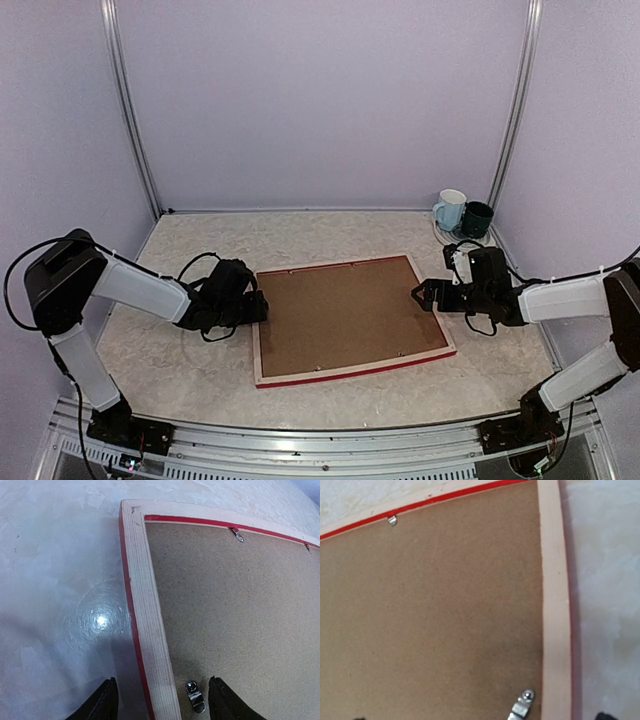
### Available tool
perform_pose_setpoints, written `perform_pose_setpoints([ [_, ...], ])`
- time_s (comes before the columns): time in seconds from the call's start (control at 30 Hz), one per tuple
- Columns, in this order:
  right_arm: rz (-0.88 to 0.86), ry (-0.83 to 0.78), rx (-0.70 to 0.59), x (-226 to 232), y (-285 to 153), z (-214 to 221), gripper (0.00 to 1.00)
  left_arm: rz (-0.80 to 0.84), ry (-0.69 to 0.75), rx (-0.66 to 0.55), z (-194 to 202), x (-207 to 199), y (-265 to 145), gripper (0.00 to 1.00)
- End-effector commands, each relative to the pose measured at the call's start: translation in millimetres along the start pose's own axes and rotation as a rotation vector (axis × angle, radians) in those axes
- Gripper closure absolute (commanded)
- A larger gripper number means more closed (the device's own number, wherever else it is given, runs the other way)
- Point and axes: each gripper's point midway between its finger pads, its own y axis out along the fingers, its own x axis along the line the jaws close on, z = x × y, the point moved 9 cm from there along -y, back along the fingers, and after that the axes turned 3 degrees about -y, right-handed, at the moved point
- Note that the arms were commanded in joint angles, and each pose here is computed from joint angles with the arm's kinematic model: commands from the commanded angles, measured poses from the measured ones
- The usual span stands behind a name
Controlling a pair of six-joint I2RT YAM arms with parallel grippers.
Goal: Put the photo into the frame
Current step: Press the fastener onto the backboard.
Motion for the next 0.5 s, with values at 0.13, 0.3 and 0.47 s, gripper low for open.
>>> perform_pose_setpoints([
  [0.13, -0.004, 0.004, -0.002, -2.3, 1.9, 0.8, 0.01, -0.07, 0.069, 0.087, 13.5, 5.9, 5.6, 0.39],
  [0.3, -0.007, 0.003, -0.004, -1.6, 1.1, -0.4, 0.01, -0.105, 0.101, 0.094, 17.1, 4.9, 8.2, 0.4],
  [0.47, -0.007, 0.001, -0.009, -1.3, -0.1, -1.2, 0.01, -0.112, 0.104, 0.104, 20.2, 5.5, 8.7, 0.44],
])
